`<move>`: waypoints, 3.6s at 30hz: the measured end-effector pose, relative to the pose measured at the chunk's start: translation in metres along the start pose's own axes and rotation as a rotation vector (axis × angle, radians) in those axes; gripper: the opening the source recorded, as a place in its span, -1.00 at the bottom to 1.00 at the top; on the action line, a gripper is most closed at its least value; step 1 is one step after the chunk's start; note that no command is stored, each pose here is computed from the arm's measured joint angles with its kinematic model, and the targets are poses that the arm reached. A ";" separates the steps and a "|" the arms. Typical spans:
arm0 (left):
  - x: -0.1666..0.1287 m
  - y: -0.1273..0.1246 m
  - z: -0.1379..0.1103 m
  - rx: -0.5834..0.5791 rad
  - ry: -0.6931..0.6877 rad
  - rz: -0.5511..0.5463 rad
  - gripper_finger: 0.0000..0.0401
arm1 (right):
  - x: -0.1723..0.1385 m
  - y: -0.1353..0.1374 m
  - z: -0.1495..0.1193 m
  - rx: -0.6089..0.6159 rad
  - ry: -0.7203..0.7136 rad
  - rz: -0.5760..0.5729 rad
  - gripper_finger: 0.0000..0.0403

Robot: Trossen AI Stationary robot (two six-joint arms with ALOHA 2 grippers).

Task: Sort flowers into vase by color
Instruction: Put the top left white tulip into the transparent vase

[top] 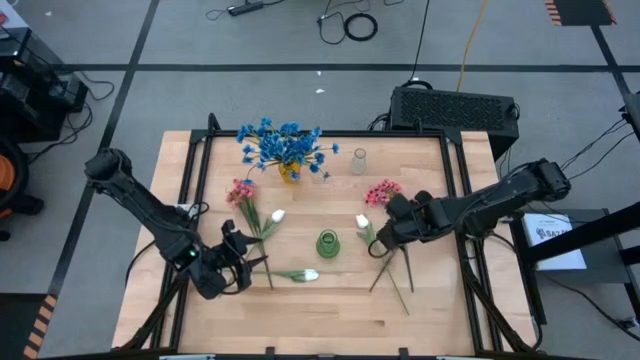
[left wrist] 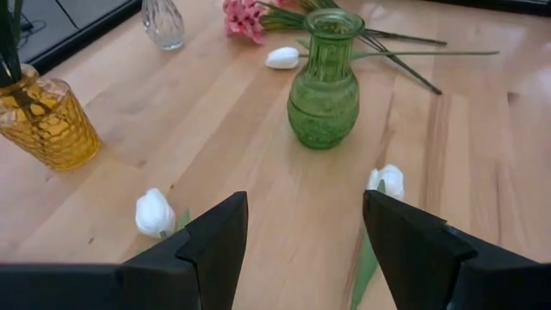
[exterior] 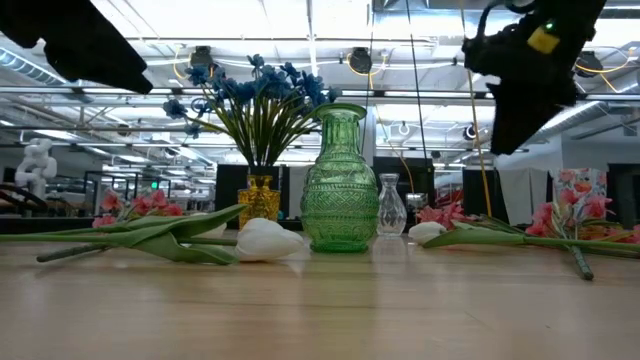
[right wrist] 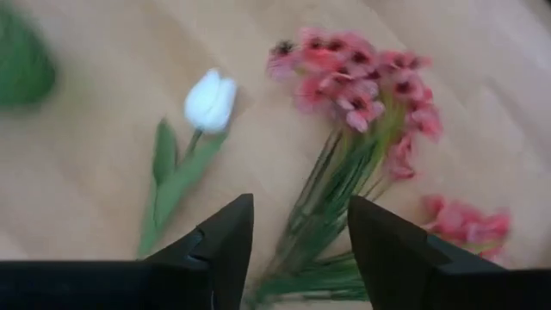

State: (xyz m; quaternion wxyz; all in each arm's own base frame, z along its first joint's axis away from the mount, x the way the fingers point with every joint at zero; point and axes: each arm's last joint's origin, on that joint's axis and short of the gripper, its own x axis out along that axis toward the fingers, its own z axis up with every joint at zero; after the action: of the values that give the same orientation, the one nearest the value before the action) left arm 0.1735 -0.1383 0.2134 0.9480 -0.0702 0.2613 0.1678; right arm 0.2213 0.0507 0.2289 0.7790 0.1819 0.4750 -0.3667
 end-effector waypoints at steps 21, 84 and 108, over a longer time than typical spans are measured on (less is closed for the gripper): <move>0.017 0.002 -0.015 -0.162 0.107 0.083 0.17 | 0.002 0.014 -0.008 0.011 -0.252 0.033 -0.07; 0.061 0.027 -0.062 -0.220 0.576 0.281 -0.62 | -0.005 0.029 -0.011 -0.078 -0.270 0.172 -0.07; 0.043 0.021 -0.027 -0.187 0.538 0.278 -0.97 | -0.007 0.034 -0.008 -0.075 -0.298 0.216 -0.07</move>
State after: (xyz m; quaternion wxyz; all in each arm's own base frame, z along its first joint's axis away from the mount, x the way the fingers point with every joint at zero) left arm 0.1882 -0.1127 0.1671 0.8024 -0.1628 0.4930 0.2944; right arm 0.2398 0.0813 0.2291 0.8817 0.1463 0.3456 -0.2859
